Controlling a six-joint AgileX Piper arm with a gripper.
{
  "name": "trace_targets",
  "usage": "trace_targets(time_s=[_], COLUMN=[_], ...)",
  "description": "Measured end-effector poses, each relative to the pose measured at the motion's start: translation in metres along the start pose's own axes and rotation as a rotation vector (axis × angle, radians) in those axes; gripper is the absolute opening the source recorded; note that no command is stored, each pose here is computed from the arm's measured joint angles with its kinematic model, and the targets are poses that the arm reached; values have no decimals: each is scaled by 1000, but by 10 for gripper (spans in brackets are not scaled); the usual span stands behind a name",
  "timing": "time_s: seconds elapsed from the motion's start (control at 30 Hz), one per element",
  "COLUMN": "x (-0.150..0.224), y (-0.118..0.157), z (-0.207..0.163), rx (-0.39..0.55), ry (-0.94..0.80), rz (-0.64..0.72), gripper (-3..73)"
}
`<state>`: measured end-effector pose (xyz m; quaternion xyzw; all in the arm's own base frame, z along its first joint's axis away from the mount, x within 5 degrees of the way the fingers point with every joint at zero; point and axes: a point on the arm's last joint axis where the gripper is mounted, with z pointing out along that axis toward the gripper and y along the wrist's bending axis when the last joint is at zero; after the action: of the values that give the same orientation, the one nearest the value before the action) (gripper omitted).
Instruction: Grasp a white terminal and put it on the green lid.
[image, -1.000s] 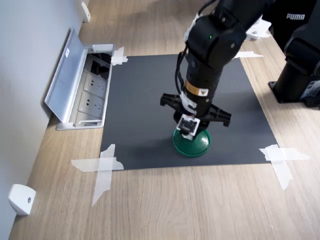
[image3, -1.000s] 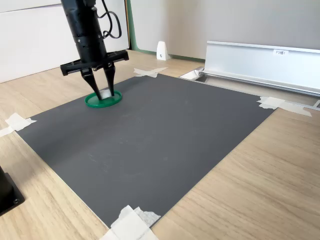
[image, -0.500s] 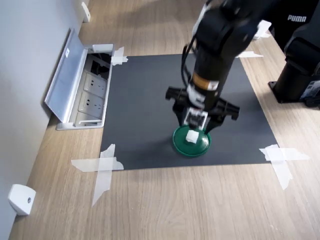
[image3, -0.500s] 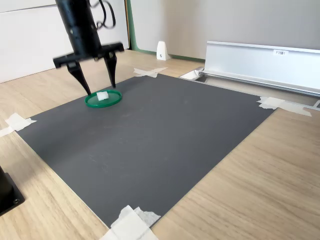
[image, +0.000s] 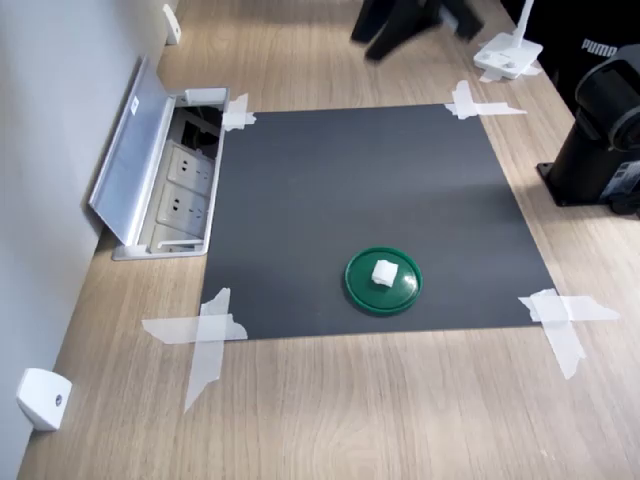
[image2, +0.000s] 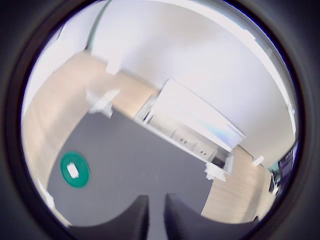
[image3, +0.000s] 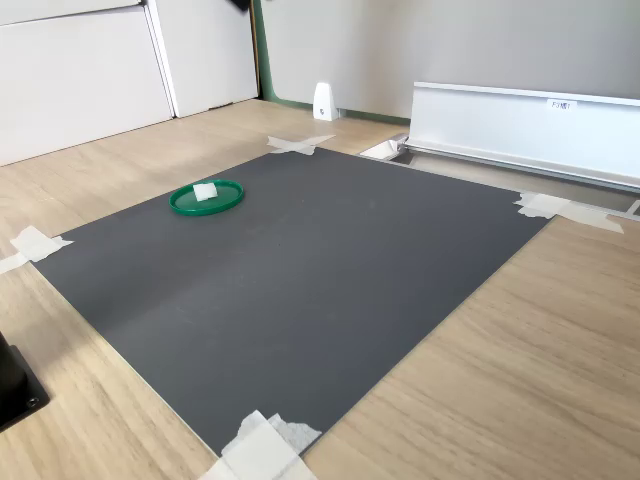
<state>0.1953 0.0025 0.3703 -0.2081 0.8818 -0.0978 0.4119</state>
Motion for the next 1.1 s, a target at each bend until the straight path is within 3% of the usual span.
trace_targets(time_s=[0.1, 0.33, 0.47, 0.83, 1.1], x=[6, 45, 80, 164, 187], y=[1, 18, 34, 74, 87], z=[-19, -34, -37, -43, -34], rx=[29, 105, 103, 155, 145], ry=[-66, -245, -267, -383, -429], rz=[63, 282, 403, 489, 507], gripper=[7, -5, -5, -5, -7])
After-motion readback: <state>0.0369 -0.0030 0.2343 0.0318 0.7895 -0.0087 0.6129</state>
